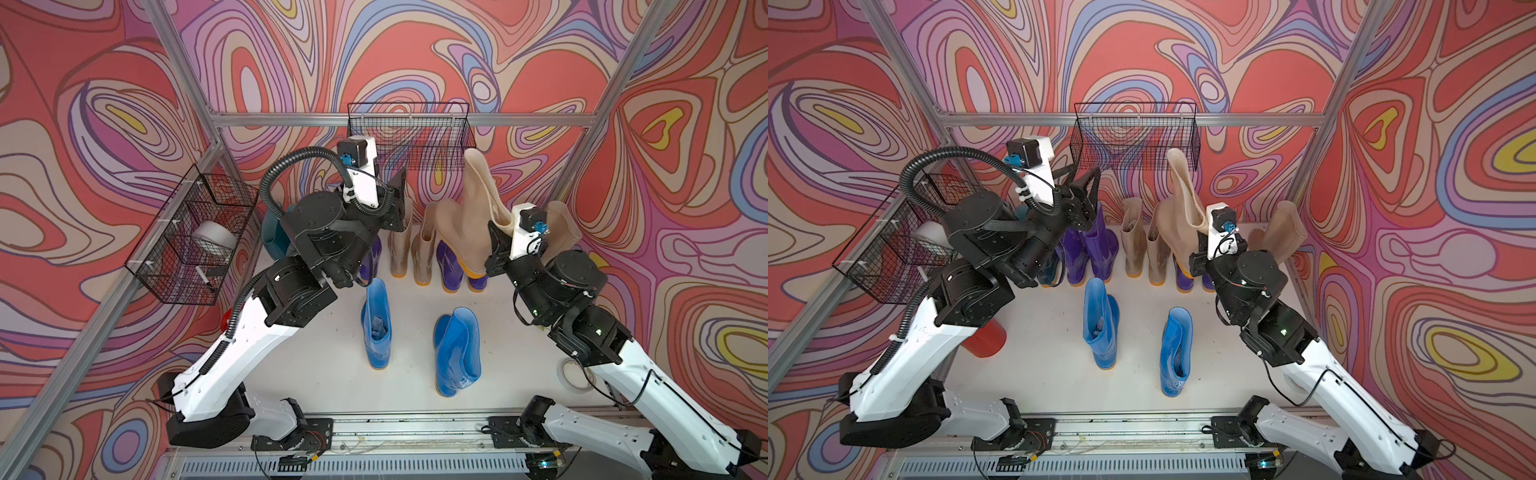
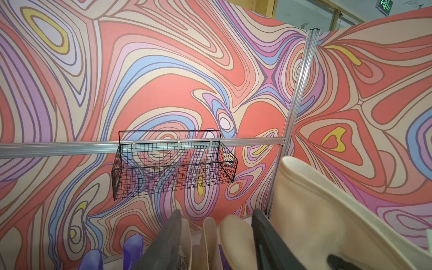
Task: Match and arrange rain boots in pairs
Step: Pair a pair of rain boots at the center of the board.
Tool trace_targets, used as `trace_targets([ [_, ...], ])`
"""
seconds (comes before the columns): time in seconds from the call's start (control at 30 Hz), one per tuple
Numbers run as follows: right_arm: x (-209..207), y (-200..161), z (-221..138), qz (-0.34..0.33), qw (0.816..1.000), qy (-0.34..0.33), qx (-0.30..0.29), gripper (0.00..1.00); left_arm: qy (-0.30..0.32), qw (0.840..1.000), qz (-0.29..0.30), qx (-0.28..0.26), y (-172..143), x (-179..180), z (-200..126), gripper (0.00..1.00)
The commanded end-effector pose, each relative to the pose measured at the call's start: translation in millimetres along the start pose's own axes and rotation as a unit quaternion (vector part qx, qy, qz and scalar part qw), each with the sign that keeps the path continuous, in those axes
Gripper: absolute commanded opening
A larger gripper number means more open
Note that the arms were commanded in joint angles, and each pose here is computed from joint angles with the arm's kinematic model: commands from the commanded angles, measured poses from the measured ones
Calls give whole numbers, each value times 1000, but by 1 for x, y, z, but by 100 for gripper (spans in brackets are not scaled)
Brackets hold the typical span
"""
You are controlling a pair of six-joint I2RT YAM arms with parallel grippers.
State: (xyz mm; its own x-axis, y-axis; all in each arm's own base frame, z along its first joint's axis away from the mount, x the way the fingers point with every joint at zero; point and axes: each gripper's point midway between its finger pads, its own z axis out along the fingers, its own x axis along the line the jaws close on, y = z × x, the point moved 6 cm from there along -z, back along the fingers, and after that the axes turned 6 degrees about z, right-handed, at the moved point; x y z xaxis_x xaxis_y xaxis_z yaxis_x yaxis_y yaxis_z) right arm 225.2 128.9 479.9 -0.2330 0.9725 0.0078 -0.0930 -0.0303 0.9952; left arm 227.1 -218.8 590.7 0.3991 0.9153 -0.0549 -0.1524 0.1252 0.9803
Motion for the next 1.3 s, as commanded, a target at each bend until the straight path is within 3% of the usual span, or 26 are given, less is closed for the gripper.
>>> trace_targets([
  [0.0,-28,61,-26,25,992,-62,-105,6,11,1000,-10,-12,2,8,-9,49],
  [0.3,-44,52,-21,-57,981,-164,-87,6,4,1000,-10,14,-13,15,-24,47],
  [0.53,-85,33,-3,-55,969,-239,-43,5,1,999,0,42,-26,15,-26,46],
  [0.73,-133,8,16,-18,967,-253,1,5,-4,999,4,51,-30,14,-27,44],
  [1.27,-169,-22,42,3,973,-226,53,5,0,997,18,69,-51,8,-17,44],
])
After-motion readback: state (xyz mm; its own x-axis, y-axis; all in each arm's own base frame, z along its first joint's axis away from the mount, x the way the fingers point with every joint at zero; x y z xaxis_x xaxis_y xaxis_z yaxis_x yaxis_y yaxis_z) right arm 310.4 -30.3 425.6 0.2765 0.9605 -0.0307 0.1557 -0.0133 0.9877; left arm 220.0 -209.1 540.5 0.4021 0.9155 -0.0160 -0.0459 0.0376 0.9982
